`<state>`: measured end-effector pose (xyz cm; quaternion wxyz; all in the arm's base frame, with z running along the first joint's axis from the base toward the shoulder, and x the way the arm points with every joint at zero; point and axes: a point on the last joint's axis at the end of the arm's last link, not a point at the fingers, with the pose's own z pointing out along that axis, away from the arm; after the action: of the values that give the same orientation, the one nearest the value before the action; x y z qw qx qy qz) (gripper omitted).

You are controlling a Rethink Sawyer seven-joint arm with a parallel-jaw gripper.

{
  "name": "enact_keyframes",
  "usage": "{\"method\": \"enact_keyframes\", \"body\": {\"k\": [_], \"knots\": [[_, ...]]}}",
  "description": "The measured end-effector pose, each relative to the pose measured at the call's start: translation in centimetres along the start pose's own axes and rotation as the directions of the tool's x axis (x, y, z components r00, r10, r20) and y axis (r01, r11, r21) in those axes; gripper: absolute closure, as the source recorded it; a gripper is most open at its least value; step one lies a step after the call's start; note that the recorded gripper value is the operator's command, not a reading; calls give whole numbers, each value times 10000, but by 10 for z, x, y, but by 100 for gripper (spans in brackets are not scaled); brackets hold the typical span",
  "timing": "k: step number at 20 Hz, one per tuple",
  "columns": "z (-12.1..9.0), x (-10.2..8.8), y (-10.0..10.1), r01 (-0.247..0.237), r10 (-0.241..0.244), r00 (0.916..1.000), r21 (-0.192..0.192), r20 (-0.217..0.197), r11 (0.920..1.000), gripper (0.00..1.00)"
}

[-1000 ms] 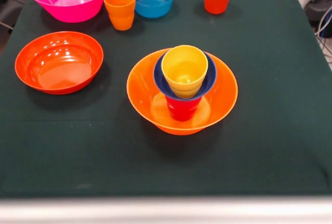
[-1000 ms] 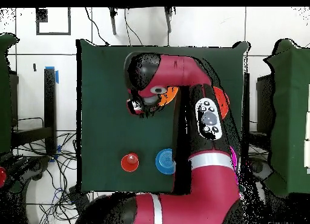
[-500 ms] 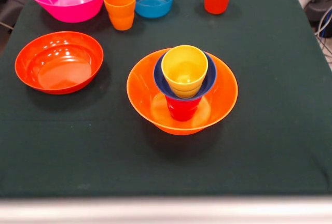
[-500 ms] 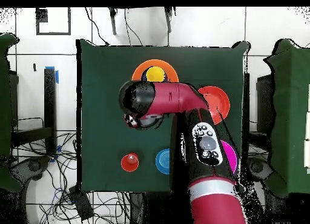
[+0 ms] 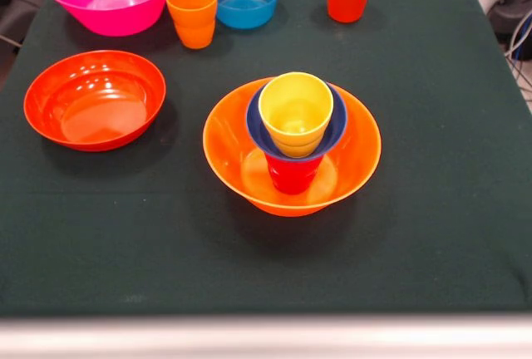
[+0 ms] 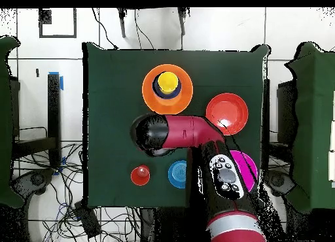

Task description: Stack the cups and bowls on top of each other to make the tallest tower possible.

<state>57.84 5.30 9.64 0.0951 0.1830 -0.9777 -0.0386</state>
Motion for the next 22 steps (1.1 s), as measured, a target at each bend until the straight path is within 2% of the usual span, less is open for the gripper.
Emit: {"method": "enact_keyframes", "body": {"k": [1,4,5,8,11,14,17,22], "knots": [[10,8,1,126,-132,9996,233,263,9996,0],[17,14,1,309,-332,9983,482,483,9984,0],[24,20,1,509,-558,9961,716,687,9961,0],[31,24,0,647,-721,9939,875,837,9941,0],[46,34,-8,792,-893,9912,1031,981,9915,0],[58,44,-16,820,-925,9909,1064,983,9909,0],[69,57,-24,880,-971,9919,1087,813,9902,0],[89,85,-44,1068,-1114,9931,1130,353,9878,0]]}}
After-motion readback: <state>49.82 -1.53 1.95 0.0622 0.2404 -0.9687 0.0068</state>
